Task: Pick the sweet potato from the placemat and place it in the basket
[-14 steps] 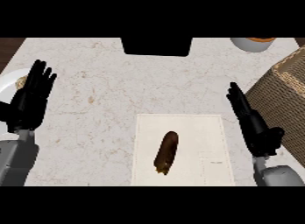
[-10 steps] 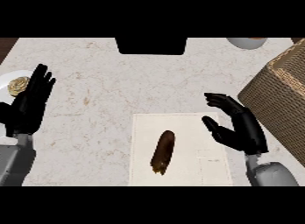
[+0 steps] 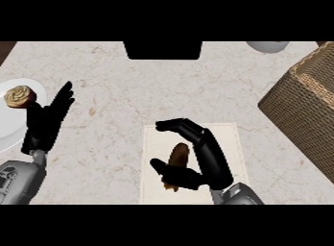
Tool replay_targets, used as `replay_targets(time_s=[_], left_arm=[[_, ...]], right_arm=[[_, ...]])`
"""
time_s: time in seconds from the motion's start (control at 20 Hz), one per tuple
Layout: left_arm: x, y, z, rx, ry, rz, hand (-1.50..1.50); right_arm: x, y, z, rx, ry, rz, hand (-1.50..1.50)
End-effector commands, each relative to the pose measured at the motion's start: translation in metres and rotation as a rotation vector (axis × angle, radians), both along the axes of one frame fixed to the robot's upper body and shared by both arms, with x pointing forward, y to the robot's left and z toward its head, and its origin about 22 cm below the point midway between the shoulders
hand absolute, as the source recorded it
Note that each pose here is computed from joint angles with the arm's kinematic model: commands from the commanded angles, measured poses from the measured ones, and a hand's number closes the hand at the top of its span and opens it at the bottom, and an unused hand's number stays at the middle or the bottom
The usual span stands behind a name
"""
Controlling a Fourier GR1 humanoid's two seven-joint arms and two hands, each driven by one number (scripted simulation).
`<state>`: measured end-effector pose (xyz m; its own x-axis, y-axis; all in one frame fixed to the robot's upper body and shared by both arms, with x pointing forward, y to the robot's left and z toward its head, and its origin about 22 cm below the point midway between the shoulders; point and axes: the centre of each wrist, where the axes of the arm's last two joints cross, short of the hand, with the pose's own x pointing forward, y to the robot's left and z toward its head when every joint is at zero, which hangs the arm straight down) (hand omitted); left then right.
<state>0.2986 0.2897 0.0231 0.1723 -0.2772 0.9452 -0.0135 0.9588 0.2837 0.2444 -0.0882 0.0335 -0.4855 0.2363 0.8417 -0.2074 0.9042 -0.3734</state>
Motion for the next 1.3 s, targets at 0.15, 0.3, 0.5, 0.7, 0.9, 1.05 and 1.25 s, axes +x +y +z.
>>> replay_targets(time_s=[0.15,0.3,0.5,0.7,0.9,1.05,1.25], left_arm=[[-0.006,0.003,-0.007,0.027,0.047,0.025,0.00],[-0.009,0.008,-0.012,0.040,0.077,0.038,0.00],[-0.004,0.005,-0.006,0.044,0.055,0.047,0.00],[-0.003,-0.002,-0.008,0.035,0.065,0.037,0.00],[-0.005,-0.007,-0.008,0.024,0.060,0.013,0.00],[-0.007,-0.006,-0.009,0.042,0.046,-0.003,0.00],[-0.012,0.000,-0.002,0.029,0.054,-0.002,0.00]], right_arm=[[0.008,0.012,-0.011,-0.424,-0.063,-0.275,-1.50],[0.018,-0.006,-0.006,-0.683,-0.006,-0.328,-1.50],[0.017,0.004,0.006,-0.982,0.155,-0.261,-1.50],[-0.001,0.042,0.031,-1.111,0.322,-0.132,-1.50],[-0.009,0.070,0.089,-1.162,0.411,-0.111,-1.50],[-0.021,0.073,0.120,-1.183,0.457,-0.133,-1.50],[-0.027,0.066,0.136,-1.146,0.512,-0.194,-1.50]])
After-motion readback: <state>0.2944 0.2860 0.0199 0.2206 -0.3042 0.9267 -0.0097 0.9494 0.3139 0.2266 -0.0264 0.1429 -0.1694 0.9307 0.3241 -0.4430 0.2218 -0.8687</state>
